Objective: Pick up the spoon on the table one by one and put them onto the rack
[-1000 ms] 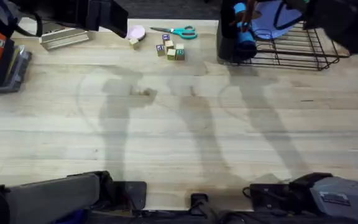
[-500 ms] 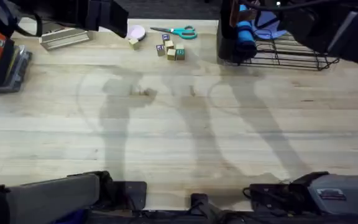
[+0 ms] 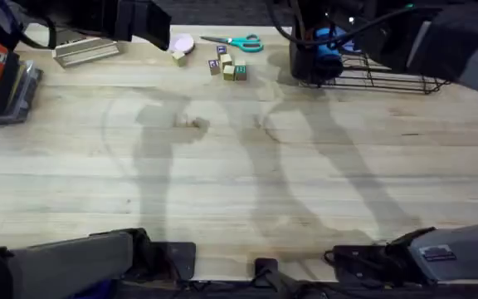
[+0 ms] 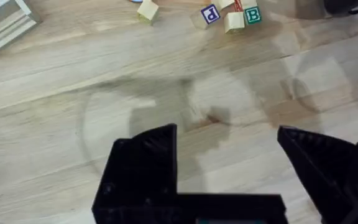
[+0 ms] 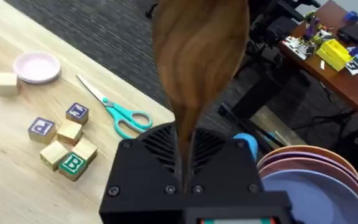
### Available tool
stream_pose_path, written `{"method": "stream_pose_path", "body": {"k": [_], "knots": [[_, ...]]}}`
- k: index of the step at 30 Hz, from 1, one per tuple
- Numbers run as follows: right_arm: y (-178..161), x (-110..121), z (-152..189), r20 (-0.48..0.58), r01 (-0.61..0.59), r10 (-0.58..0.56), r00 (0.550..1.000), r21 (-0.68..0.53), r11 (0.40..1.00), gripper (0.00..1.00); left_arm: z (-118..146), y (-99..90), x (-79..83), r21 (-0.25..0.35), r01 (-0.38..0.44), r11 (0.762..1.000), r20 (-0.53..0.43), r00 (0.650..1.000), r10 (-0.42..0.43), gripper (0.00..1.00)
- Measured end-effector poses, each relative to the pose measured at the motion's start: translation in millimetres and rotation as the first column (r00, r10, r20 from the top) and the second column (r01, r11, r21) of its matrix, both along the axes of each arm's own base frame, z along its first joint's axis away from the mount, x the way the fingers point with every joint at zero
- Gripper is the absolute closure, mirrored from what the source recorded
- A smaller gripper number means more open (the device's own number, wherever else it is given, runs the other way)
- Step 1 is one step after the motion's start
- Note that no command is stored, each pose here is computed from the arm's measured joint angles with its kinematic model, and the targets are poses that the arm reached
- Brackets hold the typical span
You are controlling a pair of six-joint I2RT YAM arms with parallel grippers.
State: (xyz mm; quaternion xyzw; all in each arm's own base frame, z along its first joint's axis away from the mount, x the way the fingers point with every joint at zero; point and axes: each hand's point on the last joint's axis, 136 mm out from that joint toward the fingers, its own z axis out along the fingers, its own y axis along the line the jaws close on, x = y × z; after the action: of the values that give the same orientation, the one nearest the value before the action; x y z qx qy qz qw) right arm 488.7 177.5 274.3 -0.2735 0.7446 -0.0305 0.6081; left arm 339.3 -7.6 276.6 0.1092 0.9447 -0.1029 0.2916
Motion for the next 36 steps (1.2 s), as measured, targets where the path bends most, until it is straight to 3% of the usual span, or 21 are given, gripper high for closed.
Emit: {"method": "stream_pose_path", "body": {"k": [17,36], "knots": [[6.4,9.8,-21.3,0.008,-0.043,0.044,0.999,-0.106,0.993,0.968,0.0,0.1,0.0,0.0,0.0,1.0,0.0,1.0,0.0,0.007],[-10.2,2.6,-78.9,-0.188,-0.049,0.015,0.982,-0.177,0.983,0.968,0.9,0.2,1.5,0.001,0.0,1.0,0.007,1.0,0.0,0.007]]}}
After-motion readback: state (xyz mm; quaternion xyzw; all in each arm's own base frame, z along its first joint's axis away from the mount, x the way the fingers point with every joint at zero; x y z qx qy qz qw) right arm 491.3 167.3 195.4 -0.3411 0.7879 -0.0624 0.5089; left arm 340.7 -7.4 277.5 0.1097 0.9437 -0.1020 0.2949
